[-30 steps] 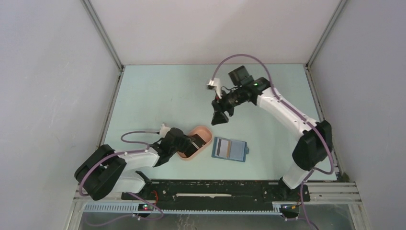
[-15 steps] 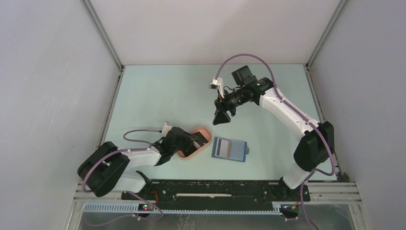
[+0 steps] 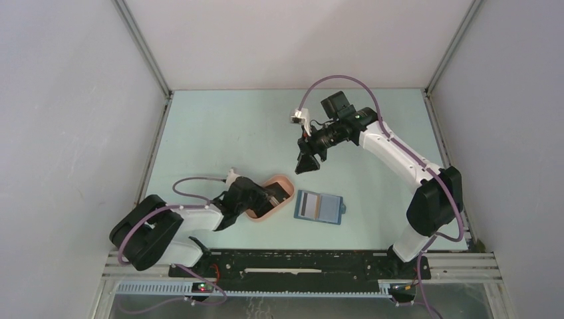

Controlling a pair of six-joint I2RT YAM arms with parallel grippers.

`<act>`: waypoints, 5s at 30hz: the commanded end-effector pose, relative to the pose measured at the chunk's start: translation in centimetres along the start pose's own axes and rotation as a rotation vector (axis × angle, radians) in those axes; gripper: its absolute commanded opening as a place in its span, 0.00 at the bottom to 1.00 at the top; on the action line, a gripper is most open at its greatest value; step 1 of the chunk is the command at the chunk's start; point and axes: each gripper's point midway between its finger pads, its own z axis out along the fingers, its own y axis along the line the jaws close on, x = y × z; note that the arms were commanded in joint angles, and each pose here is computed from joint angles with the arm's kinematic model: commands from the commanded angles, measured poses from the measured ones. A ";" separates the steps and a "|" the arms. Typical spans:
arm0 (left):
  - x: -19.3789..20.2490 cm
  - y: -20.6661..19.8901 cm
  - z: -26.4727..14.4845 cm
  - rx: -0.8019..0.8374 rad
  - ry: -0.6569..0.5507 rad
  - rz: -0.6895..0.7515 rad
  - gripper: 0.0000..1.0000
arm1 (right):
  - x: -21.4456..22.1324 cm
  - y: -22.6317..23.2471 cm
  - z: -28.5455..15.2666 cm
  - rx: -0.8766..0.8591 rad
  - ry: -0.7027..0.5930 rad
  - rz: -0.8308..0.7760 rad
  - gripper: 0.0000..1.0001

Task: Put the credit cards into the card holder
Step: Pick up the credit card from the storage box.

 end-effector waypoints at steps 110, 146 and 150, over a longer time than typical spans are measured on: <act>-0.8 1.9 -4.0 0.215 -0.035 0.167 0.24 | 0.3 0.9 0.6 -0.048 0.019 -0.026 0.67; -4.3 3.2 -8.6 0.102 -0.184 0.347 0.00 | 0.1 1.7 0.5 -0.051 0.023 -0.055 0.67; -4.6 2.5 -10.2 0.134 -0.196 0.399 0.00 | 0.1 2.0 0.1 -0.051 0.023 -0.081 0.67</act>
